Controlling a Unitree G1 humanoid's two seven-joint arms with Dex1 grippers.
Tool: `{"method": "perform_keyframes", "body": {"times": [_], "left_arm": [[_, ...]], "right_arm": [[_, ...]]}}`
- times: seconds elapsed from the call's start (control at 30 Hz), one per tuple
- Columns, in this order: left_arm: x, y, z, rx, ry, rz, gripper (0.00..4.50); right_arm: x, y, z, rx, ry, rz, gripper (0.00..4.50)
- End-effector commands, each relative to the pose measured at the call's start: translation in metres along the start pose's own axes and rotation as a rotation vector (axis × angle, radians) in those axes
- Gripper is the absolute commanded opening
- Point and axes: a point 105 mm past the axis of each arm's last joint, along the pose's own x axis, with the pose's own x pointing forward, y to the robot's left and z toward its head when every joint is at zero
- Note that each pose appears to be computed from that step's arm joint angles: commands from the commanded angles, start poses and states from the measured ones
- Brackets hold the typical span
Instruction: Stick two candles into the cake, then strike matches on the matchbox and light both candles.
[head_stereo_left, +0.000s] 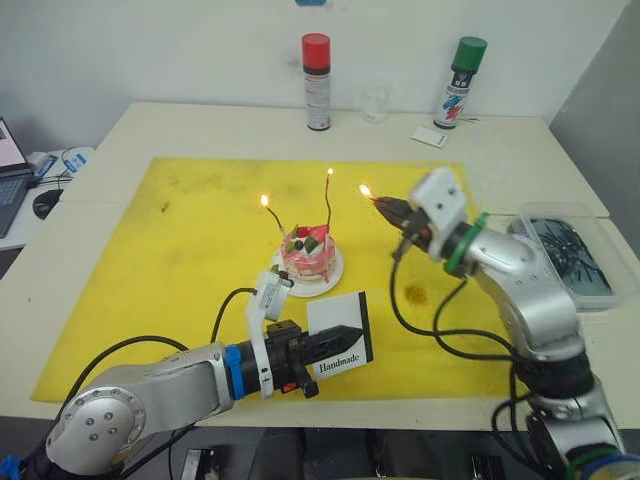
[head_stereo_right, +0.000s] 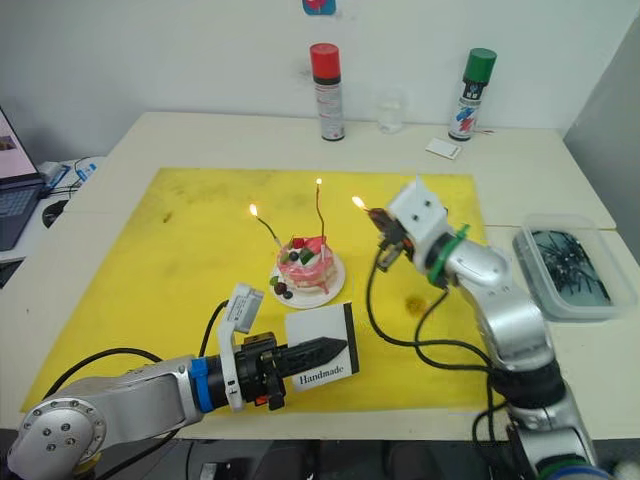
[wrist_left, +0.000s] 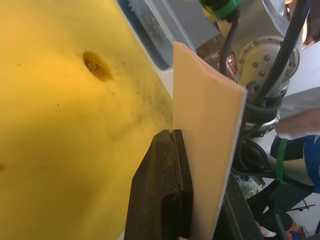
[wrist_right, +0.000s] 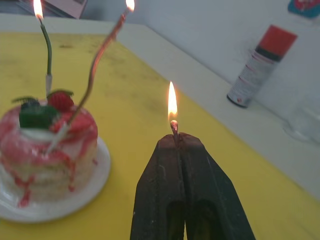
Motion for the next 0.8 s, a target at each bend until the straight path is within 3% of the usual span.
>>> {"method": "perform_keyframes", "body": {"times": [0.03, 0.2, 0.3, 0.43, 0.53, 0.63, 0.8], "left_arm": [[0.002, -0.007, 0.000, 0.029, -0.013, -0.029, 0.00], [0.002, -0.005, -0.002, 0.029, -0.015, -0.032, 0.00], [0.004, -0.005, -0.001, 0.035, -0.017, -0.040, 0.00], [0.005, -0.004, 0.000, 0.045, -0.016, -0.048, 0.00], [0.004, -0.004, 0.001, 0.052, -0.018, -0.048, 0.00], [0.004, -0.004, 0.000, 0.054, -0.023, -0.045, 0.00], [0.003, -0.004, 0.000, 0.050, -0.031, -0.036, 0.00]], "right_arm": [[-0.042, -0.038, -0.015, 0.017, 0.042, -0.200, 0.03], [-0.110, -0.113, -0.051, 0.064, 0.192, -0.641, 0.03], [-0.139, -0.142, -0.069, 0.088, 0.285, -0.821, 0.03], [-0.158, -0.157, -0.103, 0.183, 0.431, -0.930, 0.03], [-0.158, -0.161, -0.110, 0.193, 0.463, -0.926, 0.03], [-0.157, -0.164, -0.109, 0.192, 0.458, -0.939, 0.64], [-0.157, -0.167, -0.106, 0.164, 0.450, -0.961, 2.33]]}}
